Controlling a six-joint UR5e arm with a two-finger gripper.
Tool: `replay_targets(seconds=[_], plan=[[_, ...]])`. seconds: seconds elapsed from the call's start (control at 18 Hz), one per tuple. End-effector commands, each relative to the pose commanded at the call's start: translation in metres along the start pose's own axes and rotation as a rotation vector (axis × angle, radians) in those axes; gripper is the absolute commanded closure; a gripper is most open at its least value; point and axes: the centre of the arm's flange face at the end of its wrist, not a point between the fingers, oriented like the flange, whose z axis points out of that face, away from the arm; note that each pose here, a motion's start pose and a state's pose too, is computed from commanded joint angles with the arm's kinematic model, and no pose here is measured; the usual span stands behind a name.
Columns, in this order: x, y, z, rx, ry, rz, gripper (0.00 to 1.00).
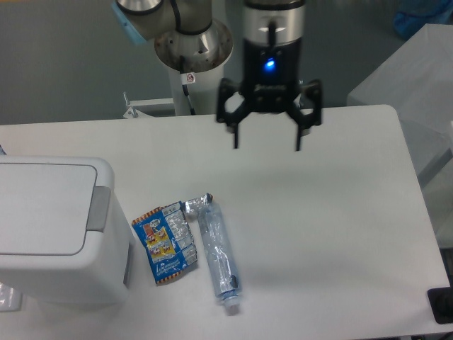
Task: Open the trash can
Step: 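Move the open gripper across the table toward the white trash can, then lower the gripper beside the trash can lid's edge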
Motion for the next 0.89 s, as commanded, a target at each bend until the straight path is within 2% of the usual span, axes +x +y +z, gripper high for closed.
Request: replay_targets(seconds=[0.22,0.61,0.89], plan=[[0.039,-0.014,0.025,0.027,0.027,-0.06,0.0],[0.057,-0.023,0.039,0.052,0.042,-0.221,0.0],[0.077,-0.027,0.056,0.029,0.065,-0.2,0.0]])
